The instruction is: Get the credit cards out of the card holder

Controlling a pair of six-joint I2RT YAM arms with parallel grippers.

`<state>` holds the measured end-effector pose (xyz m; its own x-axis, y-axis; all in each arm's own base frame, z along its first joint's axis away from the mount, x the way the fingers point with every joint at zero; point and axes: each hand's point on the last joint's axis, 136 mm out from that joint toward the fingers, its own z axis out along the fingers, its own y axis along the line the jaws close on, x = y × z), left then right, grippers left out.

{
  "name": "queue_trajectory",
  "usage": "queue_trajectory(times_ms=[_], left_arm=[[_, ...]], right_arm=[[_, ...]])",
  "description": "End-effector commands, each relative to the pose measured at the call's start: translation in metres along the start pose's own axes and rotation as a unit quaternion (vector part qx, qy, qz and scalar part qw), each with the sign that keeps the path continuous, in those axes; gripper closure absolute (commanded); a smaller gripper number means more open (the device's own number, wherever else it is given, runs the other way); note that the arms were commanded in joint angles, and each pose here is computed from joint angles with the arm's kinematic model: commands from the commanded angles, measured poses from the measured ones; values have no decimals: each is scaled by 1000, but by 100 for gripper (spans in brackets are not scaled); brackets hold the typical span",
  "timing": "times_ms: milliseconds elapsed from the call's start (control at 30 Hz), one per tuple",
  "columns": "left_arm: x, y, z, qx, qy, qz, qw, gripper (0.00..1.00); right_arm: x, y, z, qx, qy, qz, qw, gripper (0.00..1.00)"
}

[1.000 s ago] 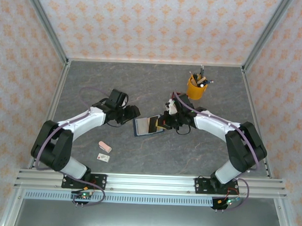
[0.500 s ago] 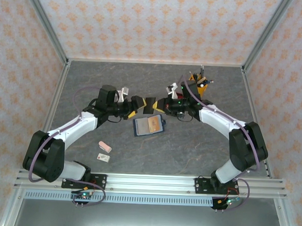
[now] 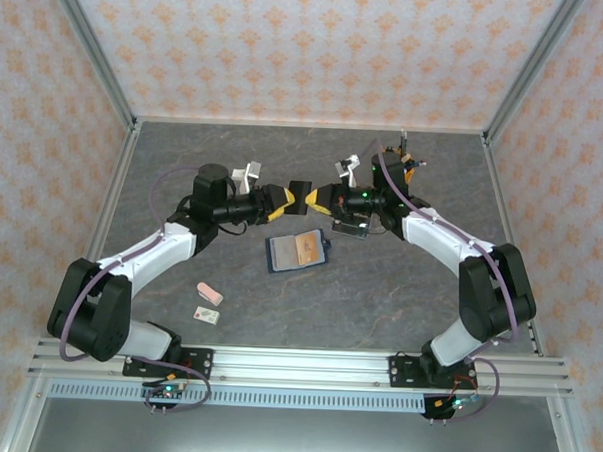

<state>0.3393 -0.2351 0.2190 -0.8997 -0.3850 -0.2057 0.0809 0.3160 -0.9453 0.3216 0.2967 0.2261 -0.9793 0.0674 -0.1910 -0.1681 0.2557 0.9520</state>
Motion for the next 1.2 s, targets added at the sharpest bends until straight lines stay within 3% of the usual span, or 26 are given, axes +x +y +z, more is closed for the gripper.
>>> queue_trajectory(times_ms=[0,133,267,333,500,633,733,833,933,1067,1167], left_arm=[[-2,-16,1,32,3,17,999,67],[-2,-24,1,41,2,24,999,84],[1,-28,4,45,2,25,999,100],[1,-29,6,46,1,24,999,100],[1,-30,10,48,-1,19,999,100],[2,-27,11,41,0,13,999,100],[3,-11,8,-9,-3,9,1000,85],[4,17,-5,-105,-11,10,994,54],[2,50,-31,-224,-27,21,974,28],[-3,82,-72,-360,-44,40,931,13],[-9,95,-96,-422,-58,54,903,5]], right_arm=[[-5,38,-8,-40,-6,-46,998,100],[-7,39,-9,-44,-9,-39,998,100],[-14,43,-9,-50,-31,-21,998,83],[-18,48,-10,-60,-42,-17,997,79],[-24,53,-9,-71,-58,-10,996,79],[-27,50,-9,-62,-66,-13,996,91],[-28,36,-12,-15,-76,-36,996,100],[-27,13,-25,94,-81,-105,987,100],[-31,-17,-47,229,-78,-182,953,100],[-45,-47,-76,359,-68,-257,895,100],[-53,-50,-84,387,-48,-326,861,100]])
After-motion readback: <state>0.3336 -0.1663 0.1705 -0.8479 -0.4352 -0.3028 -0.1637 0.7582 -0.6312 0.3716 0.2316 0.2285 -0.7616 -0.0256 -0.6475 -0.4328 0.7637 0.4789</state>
